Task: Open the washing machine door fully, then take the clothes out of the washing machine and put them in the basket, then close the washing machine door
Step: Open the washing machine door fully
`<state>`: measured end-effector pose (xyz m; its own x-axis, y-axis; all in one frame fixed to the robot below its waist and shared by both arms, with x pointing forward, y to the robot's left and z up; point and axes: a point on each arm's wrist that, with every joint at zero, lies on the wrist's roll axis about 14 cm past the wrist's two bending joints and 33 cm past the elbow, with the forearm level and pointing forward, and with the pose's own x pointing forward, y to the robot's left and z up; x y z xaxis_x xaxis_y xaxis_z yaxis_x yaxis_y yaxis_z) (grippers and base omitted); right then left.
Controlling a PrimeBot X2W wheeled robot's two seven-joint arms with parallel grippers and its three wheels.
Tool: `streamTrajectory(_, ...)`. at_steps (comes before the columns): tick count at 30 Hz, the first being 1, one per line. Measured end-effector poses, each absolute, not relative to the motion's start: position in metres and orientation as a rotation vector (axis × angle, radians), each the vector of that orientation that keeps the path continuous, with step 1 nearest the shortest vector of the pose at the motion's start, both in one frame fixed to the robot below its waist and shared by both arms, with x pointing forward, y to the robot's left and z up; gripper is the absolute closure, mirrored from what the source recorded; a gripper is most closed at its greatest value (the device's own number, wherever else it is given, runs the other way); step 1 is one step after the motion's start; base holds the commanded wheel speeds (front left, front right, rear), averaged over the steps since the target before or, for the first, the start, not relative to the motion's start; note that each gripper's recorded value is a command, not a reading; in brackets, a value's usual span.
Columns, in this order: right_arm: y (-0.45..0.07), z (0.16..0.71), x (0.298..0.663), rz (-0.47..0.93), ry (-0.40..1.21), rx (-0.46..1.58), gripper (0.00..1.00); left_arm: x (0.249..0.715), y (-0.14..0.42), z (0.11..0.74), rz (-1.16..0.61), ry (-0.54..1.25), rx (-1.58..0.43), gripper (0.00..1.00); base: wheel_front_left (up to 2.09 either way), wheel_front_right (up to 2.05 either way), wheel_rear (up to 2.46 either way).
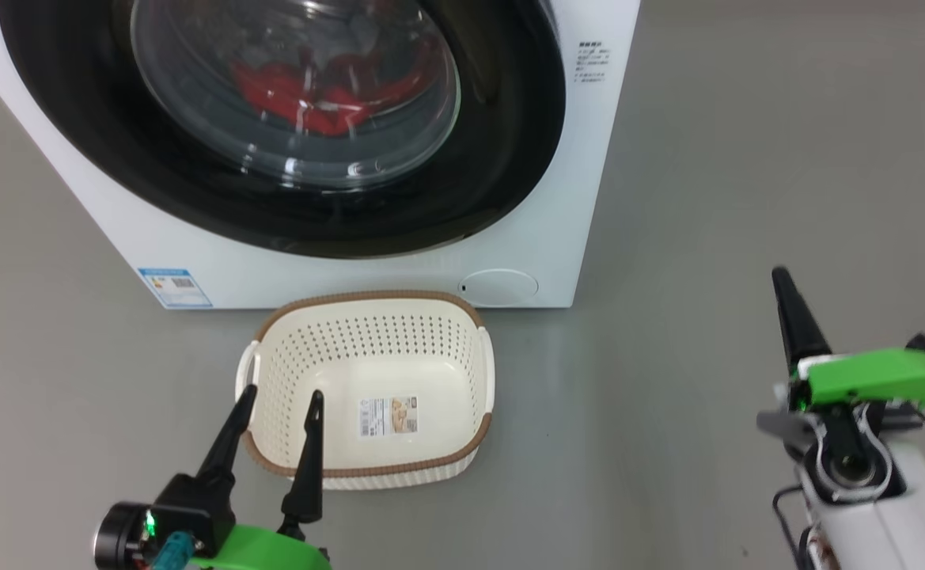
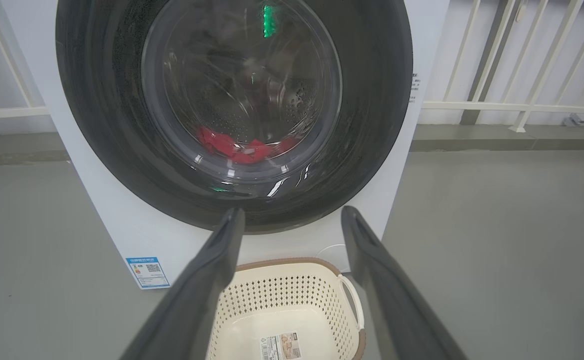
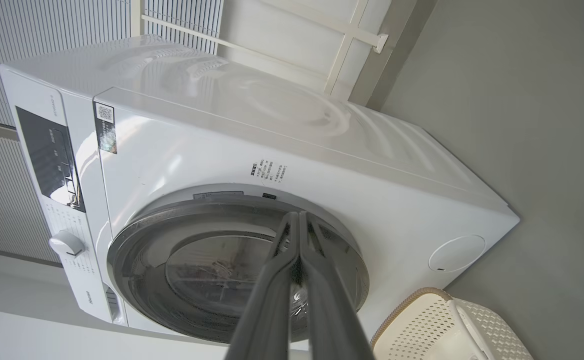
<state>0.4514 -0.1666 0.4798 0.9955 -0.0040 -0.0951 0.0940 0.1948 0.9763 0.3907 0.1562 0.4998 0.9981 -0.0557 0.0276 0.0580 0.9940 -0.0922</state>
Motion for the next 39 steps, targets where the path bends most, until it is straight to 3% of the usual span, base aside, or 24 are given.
streamTrajectory(8, -0.161, 0.490, 0.500, 0.004, 0.132, 1.515, 1.00, 0.407, 0.153, 0.498, -0.061, -0.032, -0.100, 0.00, 0.00, 0.00, 0.00)
streamTrajectory(27, -0.092, 0.517, 0.610, 0.288, 0.326, 1.523, 1.00, 0.444, 0.149, 0.481, -0.068, -0.018, -0.101, 0.00, 0.00, 0.00, 0.00)
streamTrajectory(39, -0.035, 0.522, 0.648, 0.419, 0.440, 1.519, 1.00, 0.452, 0.159, 0.469, -0.046, 0.008, -0.086, 0.00, 0.00, 0.00, 0.00)
